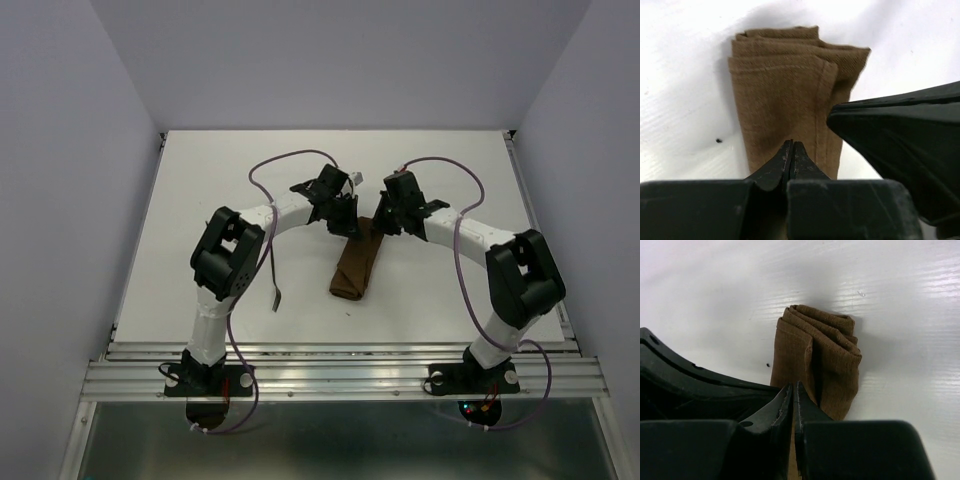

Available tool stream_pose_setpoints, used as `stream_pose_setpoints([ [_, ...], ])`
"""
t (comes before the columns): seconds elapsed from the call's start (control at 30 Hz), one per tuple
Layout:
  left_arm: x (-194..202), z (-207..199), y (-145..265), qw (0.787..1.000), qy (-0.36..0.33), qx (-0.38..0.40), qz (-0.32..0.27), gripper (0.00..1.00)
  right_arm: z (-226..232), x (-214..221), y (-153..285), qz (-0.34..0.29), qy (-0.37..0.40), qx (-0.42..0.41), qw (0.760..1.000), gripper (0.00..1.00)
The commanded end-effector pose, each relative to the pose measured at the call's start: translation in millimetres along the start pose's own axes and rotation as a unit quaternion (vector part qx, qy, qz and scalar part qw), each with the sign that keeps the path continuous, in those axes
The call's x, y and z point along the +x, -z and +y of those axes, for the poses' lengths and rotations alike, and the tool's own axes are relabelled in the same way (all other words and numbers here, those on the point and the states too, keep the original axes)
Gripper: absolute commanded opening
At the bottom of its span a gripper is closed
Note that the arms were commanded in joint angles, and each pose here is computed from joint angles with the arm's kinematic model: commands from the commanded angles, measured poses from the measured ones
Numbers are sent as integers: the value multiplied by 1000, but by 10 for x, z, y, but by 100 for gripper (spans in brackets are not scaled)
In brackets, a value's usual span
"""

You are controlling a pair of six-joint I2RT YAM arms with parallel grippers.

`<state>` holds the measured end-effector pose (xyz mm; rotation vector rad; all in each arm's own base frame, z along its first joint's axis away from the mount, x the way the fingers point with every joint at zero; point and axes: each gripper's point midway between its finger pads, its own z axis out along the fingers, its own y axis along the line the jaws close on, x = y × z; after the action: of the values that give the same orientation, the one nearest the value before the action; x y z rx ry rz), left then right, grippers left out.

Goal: Fold the napkin into a case and place the utensils inside
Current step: Fold the 2/3-rectangle-folded napkin at the center of the board.

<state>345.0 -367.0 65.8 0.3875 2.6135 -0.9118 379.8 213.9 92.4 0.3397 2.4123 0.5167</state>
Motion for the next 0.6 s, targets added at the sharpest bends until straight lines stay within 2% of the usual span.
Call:
stream_pose_setpoints([
  [0.0, -294, -70, 99, 999, -3, -9, -33, 0, 43, -131, -173, -7, 7, 6, 1000, 9],
  [0.2, -256, 26, 25, 1000, 1, -19, -24, 0, -248, -169, -347, -16, -14, 58, 998, 5],
  [0.4, -243, 10, -5, 1000, 2, -10, -21, 0, -375, -7, -513, 9, -12, 78, 997, 3],
  [0.57, -314, -57, 68, 999, -9, -6, -33, 0, -231, -163, -322, -10, -10, 55, 998, 3],
])
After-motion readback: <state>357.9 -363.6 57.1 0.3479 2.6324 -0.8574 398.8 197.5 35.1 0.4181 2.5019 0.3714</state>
